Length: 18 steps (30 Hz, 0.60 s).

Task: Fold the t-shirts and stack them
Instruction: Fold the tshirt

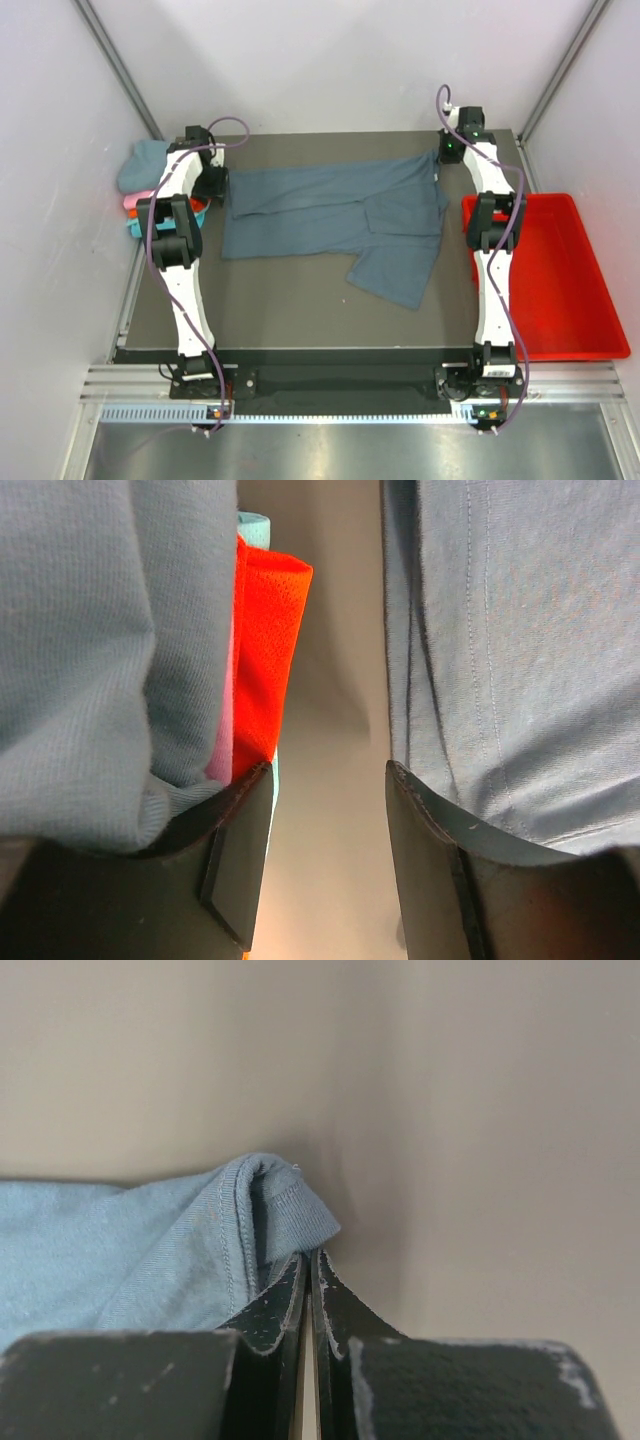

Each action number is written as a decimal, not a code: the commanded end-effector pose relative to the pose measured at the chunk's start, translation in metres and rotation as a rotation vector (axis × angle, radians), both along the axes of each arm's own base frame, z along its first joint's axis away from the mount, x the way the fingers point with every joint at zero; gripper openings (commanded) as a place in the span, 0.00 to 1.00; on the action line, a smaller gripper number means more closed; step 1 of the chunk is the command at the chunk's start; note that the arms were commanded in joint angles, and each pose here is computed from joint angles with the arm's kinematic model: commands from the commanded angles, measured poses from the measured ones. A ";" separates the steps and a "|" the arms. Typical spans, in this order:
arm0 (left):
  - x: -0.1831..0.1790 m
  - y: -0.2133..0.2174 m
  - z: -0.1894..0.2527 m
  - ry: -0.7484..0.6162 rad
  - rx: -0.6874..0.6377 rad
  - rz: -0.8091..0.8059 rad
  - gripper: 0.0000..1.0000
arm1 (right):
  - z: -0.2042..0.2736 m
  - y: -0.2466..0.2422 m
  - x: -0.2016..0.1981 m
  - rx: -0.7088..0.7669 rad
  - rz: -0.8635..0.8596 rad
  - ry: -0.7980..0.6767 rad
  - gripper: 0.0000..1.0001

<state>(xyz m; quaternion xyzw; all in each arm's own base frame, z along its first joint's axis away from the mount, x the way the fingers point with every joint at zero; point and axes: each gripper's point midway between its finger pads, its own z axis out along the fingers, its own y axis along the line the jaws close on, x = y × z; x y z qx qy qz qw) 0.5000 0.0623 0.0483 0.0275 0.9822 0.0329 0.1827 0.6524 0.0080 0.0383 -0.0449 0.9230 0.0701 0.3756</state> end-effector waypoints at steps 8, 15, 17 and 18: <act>0.041 -0.039 0.012 -0.106 -0.162 -0.060 0.55 | 0.002 0.011 0.001 -0.009 0.007 -0.009 0.00; 0.046 -0.055 -0.009 -0.081 -0.204 -0.066 0.55 | 0.010 0.015 -0.008 -0.013 0.020 0.008 0.00; 0.044 -0.054 -0.019 -0.061 -0.208 -0.057 0.55 | 0.013 0.016 -0.011 -0.012 0.025 0.013 0.00; 0.044 -0.053 -0.021 -0.058 -0.205 -0.052 0.55 | 0.012 0.016 -0.013 -0.012 0.025 0.019 0.00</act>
